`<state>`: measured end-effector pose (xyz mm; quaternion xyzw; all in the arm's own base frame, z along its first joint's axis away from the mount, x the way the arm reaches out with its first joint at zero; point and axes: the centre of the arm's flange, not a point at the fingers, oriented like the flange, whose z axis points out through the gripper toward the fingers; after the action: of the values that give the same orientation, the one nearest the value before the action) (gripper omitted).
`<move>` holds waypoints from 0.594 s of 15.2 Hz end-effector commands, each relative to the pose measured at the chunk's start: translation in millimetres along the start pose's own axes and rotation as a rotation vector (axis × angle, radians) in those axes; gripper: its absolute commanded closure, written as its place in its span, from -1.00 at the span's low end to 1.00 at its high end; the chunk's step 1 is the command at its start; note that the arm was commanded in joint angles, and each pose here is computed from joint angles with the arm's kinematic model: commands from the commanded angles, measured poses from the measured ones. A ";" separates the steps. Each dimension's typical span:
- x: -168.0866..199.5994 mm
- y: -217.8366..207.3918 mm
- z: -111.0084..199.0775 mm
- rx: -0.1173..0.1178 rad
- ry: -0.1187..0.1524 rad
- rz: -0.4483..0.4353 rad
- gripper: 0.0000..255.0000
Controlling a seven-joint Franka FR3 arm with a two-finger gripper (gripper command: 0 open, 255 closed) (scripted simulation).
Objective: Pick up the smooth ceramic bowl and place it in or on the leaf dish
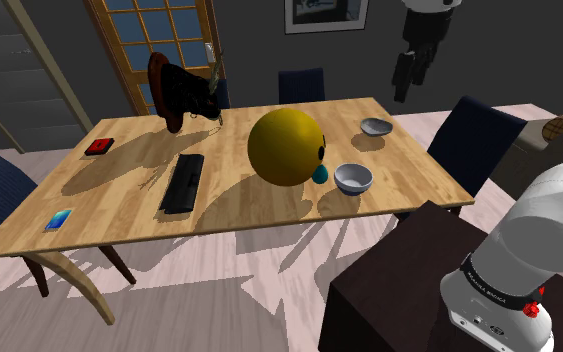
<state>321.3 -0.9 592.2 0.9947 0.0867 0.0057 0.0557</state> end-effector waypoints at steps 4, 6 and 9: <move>10.5 1.6 37.7 0.007 0.010 -0.001 -1.00; 17.7 2.6 62.9 0.011 0.016 -0.002 -1.00; 28.8 3.8 100.4 0.018 0.026 -0.003 -1.00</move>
<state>348.1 -10.1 505.9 0.9949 0.0886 0.0146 0.0471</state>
